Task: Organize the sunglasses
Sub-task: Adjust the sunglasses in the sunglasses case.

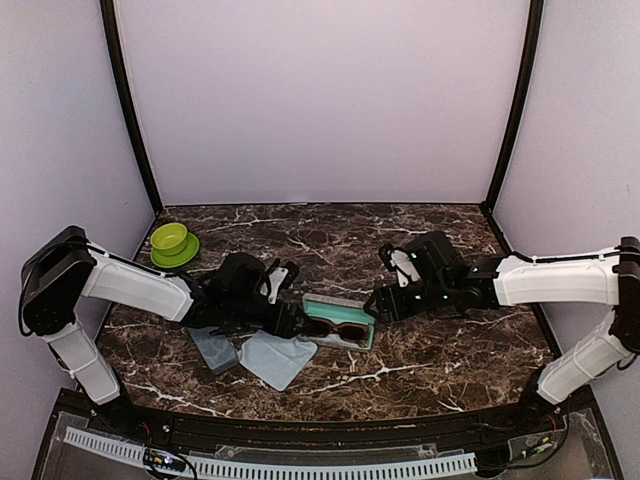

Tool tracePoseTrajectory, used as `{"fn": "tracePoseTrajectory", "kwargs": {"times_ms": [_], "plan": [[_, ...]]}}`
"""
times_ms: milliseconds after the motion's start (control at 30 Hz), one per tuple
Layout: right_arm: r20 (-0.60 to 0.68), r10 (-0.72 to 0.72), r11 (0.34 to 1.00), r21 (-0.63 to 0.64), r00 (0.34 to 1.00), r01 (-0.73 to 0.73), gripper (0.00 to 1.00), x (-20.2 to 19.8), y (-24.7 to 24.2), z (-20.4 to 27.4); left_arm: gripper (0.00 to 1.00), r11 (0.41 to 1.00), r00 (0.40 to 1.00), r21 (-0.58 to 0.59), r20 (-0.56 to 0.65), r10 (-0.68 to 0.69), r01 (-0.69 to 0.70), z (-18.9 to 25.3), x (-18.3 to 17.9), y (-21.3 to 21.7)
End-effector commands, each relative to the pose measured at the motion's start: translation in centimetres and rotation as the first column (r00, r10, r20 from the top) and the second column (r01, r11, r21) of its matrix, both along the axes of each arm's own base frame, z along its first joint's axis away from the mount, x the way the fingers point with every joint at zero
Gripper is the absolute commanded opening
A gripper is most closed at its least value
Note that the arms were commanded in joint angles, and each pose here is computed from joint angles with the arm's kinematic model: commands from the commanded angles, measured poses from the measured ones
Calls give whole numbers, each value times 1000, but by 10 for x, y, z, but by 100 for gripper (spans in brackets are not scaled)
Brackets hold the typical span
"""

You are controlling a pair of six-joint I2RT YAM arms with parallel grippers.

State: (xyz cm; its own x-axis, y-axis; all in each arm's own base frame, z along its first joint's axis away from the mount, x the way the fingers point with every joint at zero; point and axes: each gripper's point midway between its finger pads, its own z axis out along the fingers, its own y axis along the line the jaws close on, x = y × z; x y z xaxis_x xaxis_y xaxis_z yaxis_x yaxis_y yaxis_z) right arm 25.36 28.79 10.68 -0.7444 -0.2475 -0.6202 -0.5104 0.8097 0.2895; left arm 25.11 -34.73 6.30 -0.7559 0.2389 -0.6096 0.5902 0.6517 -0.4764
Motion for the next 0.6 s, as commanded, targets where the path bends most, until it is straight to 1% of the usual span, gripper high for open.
{"fn": "tracePoseTrajectory", "kwargs": {"times_ms": [0, 67, 133, 200, 267, 400, 467, 567], "plan": [[32, 34, 998, 47, 999, -35, 77, 9, 14, 11, 67, 999, 994, -35, 108, 2, 2, 38, 8, -2], [27, 43, 998, 46, 999, -44, 76, 11, 19, 10, 67, 999, 992, -34, 130, 8, -3, 45, 10, -1], [26, 57, 997, 42, 998, -58, 73, 14, 24, 10, 67, 999, 989, -31, 147, 23, -18, 47, 13, 2], [34, 70, 996, 45, 997, -71, 71, 18, 30, 13, 67, 1000, 989, -6, 149, 25, -25, 39, 14, 4], [34, 79, 996, 39, 996, -80, 66, 22, 35, 13, 66, 1000, 991, 20, 129, 19, -21, 29, 12, 6], [27, 109, 994, 11, 994, -110, 55, 25, 41, 8, 64, 1000, 996, -9, 91, 19, -19, 19, 5, 6], [29, 127, 992, 15, 992, -127, 52, 24, 44, 10, 63, 1000, 997, -15, 79, 26, -25, 16, 3, 7], [-11, 155, 988, -2, 988, -155, 49, 22, 48, -6, 61, 1000, 998, -13, 60, 24, -23, 9, -1, 9]]}}
